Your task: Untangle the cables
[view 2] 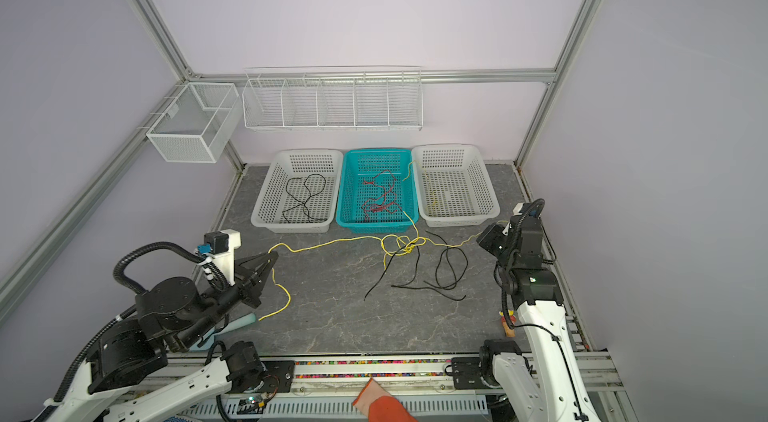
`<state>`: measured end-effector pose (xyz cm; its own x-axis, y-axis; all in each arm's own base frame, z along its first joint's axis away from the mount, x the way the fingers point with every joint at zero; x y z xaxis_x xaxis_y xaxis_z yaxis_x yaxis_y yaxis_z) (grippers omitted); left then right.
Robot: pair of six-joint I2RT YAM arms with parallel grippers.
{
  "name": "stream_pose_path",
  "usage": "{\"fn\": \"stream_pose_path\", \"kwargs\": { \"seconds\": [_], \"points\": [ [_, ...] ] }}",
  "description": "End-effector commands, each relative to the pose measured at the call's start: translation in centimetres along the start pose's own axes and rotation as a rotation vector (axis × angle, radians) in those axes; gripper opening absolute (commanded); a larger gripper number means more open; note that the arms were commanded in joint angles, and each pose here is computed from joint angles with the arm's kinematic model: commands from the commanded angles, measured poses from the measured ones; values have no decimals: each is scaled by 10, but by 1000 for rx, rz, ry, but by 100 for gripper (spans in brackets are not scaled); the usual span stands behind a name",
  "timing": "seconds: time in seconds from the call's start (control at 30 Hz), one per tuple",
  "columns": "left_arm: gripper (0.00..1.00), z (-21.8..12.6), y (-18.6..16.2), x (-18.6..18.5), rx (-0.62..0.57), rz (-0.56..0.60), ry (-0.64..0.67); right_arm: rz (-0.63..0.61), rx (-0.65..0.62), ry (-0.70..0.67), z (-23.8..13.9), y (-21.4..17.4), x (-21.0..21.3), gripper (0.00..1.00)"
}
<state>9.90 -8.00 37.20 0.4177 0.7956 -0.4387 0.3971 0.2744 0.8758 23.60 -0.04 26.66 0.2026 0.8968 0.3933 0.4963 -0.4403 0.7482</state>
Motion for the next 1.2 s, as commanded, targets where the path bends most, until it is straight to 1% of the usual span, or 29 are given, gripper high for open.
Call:
{"fn": "stream_pose_path", "kwargs": {
  "seconds": [0.0, 0.07, 0.13, 0.2, 0.27, 0.33, 0.4, 0.43, 0.57, 0.7, 0.83, 1.0, 1.03, 1.17],
  "points": [
    [0, -39, 39, 13, -163, 15, 84, 51, 52, -50, 20, -12, -19, 6],
    [0, -47, 46, 17, -183, 33, 111, 44, 76, 9, 27, -18, -15, 6],
    [0, -44, 44, 16, -176, 36, 105, 21, 109, 86, 33, -21, -7, 9],
    [0, -31, 36, 6, -133, 36, 47, -34, 140, 125, 34, -23, 6, 8],
    [0, -18, 31, -2, -111, 28, 16, -107, 125, 171, 30, -22, 21, 8],
    [0, -3, 30, -12, -110, 16, -16, -180, 120, 185, 22, -22, 36, 6],
    [0, 18, 32, -28, -75, 43, -38, -228, 102, 193, 14, -25, 45, 6],
    [0, 29, 34, -36, -57, 61, -40, -229, 92, 189, 12, -26, 44, 6],
    [0, 98, 34, -78, 26, 176, -72, -209, 62, 196, 6, -31, 40, 6],
    [0, 173, 44, -104, 104, 181, -132, -199, 26, 236, -6, -35, 39, 6],
    [0, 251, 45, -124, 175, 224, -140, -193, -14, 274, -20, -38, 37, 6],
    [0, 342, 27, -148, 267, 244, -169, -194, -32, 310, -34, -41, 37, 6],
    [0, 364, 14, -148, 304, 249, -155, -192, -35, 318, -37, -42, 37, 6],
    [0, 423, -6, -156, 342, 256, -147, -185, -48, 359, -47, -43, 39, 6]
  ]
}}
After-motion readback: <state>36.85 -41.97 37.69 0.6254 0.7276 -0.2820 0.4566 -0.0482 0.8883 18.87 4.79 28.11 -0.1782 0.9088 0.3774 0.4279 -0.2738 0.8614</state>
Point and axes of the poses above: each gripper's point midway between its finger pads, its own z axis out along the fingers, its own x axis along the line the jaws close on, y = z × x, the point moved 7 cm from there along -z, back along the fingers, and after that the axes turned 10 degrees about -z, right-handed, at the moved point
